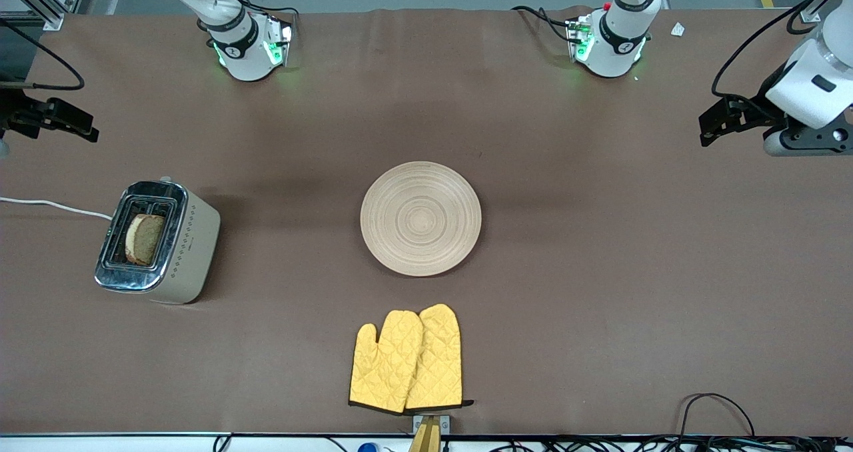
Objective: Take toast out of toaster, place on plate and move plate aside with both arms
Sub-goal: 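Move the right gripper down over the toast in the silver toaster, then grasp the toast slice with the right gripper and lift it out, then carry the toast with the right gripper over the wooden plate, then release the toast onto the plate while the left gripper reaches the plate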
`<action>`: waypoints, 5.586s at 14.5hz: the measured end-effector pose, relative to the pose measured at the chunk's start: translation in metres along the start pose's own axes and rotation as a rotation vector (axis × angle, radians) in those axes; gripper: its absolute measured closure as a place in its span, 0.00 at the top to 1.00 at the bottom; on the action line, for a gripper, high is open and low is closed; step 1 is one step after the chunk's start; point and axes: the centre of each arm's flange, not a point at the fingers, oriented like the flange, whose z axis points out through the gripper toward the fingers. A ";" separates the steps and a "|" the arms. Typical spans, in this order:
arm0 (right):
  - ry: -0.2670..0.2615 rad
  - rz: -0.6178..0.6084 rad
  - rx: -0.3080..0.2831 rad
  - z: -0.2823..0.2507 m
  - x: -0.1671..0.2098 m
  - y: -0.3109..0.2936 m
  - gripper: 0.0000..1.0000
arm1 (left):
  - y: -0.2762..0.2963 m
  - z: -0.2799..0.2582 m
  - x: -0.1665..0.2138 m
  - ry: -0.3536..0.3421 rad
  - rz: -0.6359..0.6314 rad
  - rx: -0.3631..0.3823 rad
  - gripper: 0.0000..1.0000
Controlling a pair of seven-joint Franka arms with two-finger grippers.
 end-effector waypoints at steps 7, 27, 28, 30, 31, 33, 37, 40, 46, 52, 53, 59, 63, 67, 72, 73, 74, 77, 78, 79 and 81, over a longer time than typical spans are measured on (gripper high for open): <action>0.020 0.038 0.004 0.117 0.051 0.022 1.00 | -0.001 0.004 0.003 -0.006 -0.002 0.000 1.00; 0.038 0.034 0.009 0.223 0.094 0.021 0.20 | -0.006 -0.010 0.000 0.019 -0.045 -0.002 1.00; 0.037 0.034 0.009 0.224 0.094 0.021 0.12 | -0.006 -0.010 0.000 0.019 -0.045 -0.002 1.00; 0.036 0.035 0.009 0.223 0.094 0.021 0.08 | -0.006 -0.010 0.000 0.019 -0.045 -0.002 1.00; 0.028 0.034 0.009 0.220 0.094 0.021 0.08 | -0.006 -0.009 0.000 0.019 -0.045 -0.002 1.00; 0.002 0.025 0.010 0.196 0.094 0.016 0.08 | -0.006 -0.009 0.000 0.018 -0.045 -0.002 1.00; 0.029 -0.027 0.014 0.078 0.073 -0.018 0.08 | -0.007 -0.010 0.000 0.018 -0.046 -0.002 1.00; 0.043 -0.052 0.012 0.037 0.055 -0.074 0.07 | -0.007 -0.009 0.000 0.018 -0.047 -0.002 1.00; -0.006 0.011 0.349 0.136 0.069 -0.155 0.07 | -0.007 -0.009 0.000 0.018 -0.047 -0.002 1.00; -0.077 0.204 0.695 0.248 0.044 -0.269 0.07 | -0.007 -0.009 0.000 0.017 -0.047 -0.002 1.00; -0.089 0.228 0.730 0.265 0.033 -0.302 0.07 | -0.007 -0.009 0.000 0.017 -0.047 -0.002 1.00; -0.115 0.276 0.774 0.337 -0.030 -0.436 0.07 | -0.004 -0.001 0.002 -0.004 -0.048 -0.032 1.00; -0.068 0.214 0.777 0.340 -0.009 -0.410 0.07 | -0.003 0.026 0.018 -0.051 -0.064 -0.115 1.00; -0.038 0.172 0.759 0.365 0.012 -0.366 0.07 | -0.016 0.083 0.052 -0.115 -0.125 -0.325 1.00; -0.060 0.148 0.716 0.395 -0.001 -0.348 0.07 | 0.001 0.175 0.073 -0.161 -0.092 -0.491 1.00; -0.062 0.146 0.707 0.402 -0.002 -0.340 0.07 | 0.004 0.193 0.071 -0.164 -0.071 -0.520 1.00; -0.064 0.150 0.701 0.407 -0.002 -0.332 0.11 | 0.006 0.208 0.069 -0.165 -0.055 -0.549 1.00; -0.065 0.169 0.702 0.406 -0.003 -0.322 0.26 | 0.015 0.251 0.065 -0.155 -0.010 -0.670 1.00; -0.069 0.195 0.709 0.399 -0.003 -0.323 0.35 | 0.021 0.267 0.065 -0.150 -0.001 -0.711 1.00; -0.073 0.224 0.719 0.388 -0.004 -0.327 0.45 | 0.029 0.284 0.064 -0.143 0.003 -0.746 1.00; -0.066 0.247 0.744 0.361 -0.009 -0.333 0.67 | 0.053 0.314 0.061 -0.130 0.002 -0.782 1.00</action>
